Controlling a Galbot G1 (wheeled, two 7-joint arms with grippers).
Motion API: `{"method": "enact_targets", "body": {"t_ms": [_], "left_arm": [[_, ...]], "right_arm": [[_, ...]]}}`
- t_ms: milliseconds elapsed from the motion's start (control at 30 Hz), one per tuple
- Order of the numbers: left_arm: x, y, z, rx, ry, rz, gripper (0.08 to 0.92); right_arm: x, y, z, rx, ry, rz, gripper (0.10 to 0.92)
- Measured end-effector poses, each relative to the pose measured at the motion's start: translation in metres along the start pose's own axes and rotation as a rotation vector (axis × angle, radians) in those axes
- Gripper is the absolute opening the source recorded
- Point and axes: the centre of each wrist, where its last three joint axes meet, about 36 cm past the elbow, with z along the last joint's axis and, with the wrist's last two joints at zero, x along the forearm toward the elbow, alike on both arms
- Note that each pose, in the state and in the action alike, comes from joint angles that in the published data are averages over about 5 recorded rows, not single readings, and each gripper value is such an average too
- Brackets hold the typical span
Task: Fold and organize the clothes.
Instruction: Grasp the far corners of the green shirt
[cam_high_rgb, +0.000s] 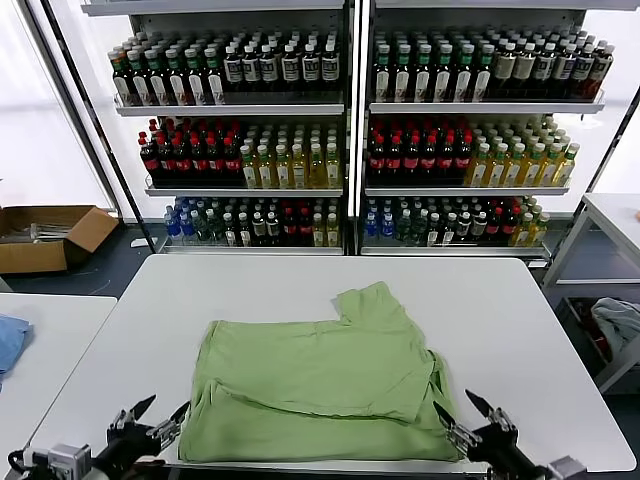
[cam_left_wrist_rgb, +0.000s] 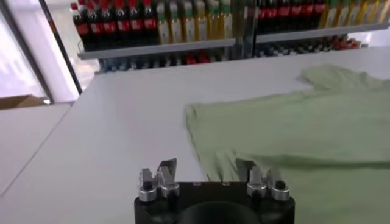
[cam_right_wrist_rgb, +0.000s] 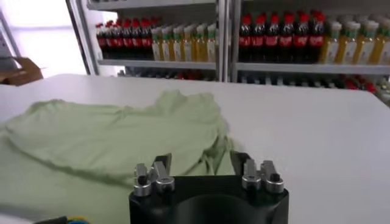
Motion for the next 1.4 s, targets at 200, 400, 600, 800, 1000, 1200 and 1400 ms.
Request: {"method": "enact_targets", "body": {"t_ms": [200, 400, 600, 800, 1000, 1200, 1400], "left_arm": [[-0.033, 0.019, -0.017, -0.020, -0.023, 0.059, 0.816], [-0.075, 0.036, -0.034, -0.034, -0.026, 0.108, 0.823], [-0.120, 0.050, -0.048, -0.027, -0.016, 0.136, 0.823], [-0.159, 0.061, -0.057, -0.019, 0.008, 0.140, 0.823], [-0.189, 0.069, -0.062, -0.006, 0.033, 0.133, 0.823], [-0.210, 0.074, -0.063, 0.005, 0.053, 0.125, 0.823], [-0.224, 0.073, -0.061, 0.009, 0.073, 0.121, 0.823]], "right_arm": [[-0.062, -0.033, -0.023, -0.003, -0.026, -0.045, 0.822], [-0.126, -0.057, -0.045, -0.017, -0.019, -0.092, 0.823], [-0.182, -0.073, -0.063, -0.017, 0.008, -0.119, 0.823], [-0.235, -0.081, -0.081, -0.008, 0.035, -0.133, 0.823], [-0.277, -0.081, -0.091, 0.003, 0.070, -0.144, 0.823], [-0.302, -0.078, -0.090, 0.006, 0.109, -0.145, 0.823], [-0.317, -0.075, -0.085, 0.016, 0.146, -0.143, 0.823]]}}
